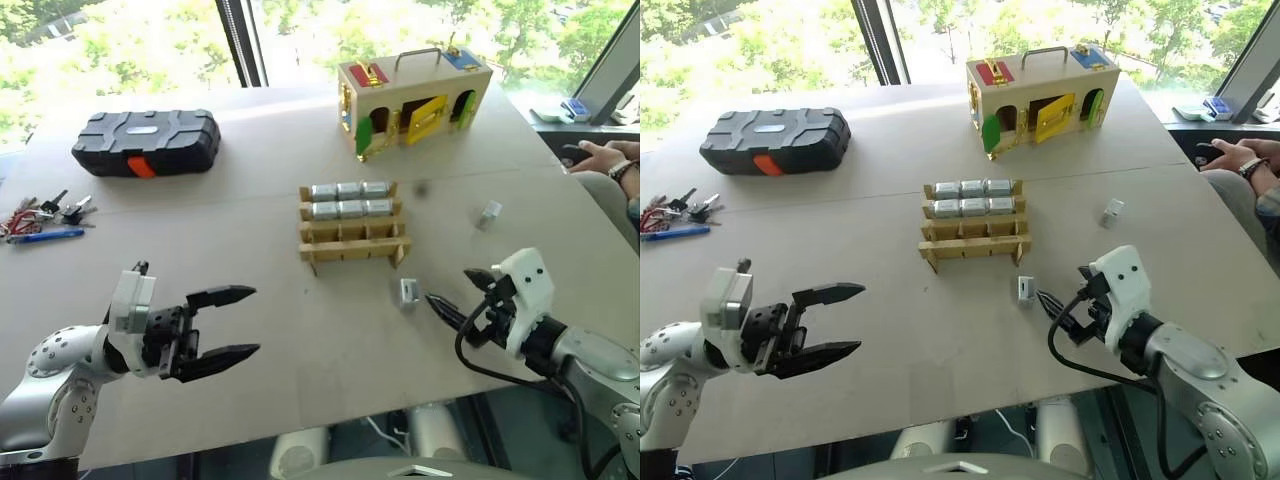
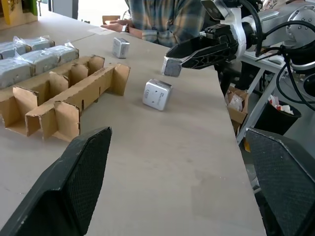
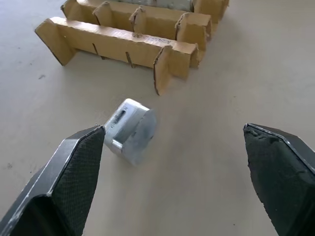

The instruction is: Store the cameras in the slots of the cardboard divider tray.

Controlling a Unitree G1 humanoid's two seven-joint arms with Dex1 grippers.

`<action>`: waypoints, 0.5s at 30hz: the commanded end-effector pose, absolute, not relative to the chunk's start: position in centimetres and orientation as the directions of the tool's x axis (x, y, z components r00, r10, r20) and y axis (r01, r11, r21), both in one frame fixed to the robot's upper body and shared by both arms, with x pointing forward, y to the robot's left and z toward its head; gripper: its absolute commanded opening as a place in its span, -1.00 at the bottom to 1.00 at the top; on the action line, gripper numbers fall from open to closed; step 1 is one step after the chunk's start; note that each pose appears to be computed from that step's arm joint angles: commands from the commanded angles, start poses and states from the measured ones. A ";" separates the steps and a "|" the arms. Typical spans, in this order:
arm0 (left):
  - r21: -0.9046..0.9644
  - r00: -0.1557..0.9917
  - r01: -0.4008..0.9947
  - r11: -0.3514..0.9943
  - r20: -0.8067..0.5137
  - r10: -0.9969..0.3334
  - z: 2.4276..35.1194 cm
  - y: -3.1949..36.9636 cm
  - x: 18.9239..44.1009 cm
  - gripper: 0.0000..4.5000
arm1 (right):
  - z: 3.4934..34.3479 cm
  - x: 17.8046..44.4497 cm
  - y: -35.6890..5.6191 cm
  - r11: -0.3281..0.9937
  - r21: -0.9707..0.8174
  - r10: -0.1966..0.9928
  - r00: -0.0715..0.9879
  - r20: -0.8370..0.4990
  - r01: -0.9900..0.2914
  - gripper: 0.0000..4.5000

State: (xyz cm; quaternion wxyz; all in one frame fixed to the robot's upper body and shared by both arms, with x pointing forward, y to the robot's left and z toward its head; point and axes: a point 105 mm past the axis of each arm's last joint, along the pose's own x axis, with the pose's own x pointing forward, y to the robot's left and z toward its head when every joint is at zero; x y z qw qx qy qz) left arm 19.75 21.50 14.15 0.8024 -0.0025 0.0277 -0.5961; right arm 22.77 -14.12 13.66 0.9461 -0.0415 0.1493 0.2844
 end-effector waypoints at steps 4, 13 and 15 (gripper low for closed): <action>0.001 0.249 0.969 0.249 -0.035 -0.968 14.5 21.1 19.4 1.00 | 14.6 24.7 -19.8 0.912 -0.118 0.334 0.880 -0.338 -0.392 0.98; 0.012 0.248 0.969 0.248 -0.022 -0.968 14.6 20.9 19.5 1.00 | 12.9 25.3 -22.2 0.917 -0.062 0.324 0.826 -0.462 -0.394 0.98; 0.018 0.244 0.970 0.243 -0.021 -0.970 14.7 20.8 19.5 1.00 | 12.9 25.6 -22.5 0.915 -0.046 0.334 0.817 -0.469 -0.401 0.98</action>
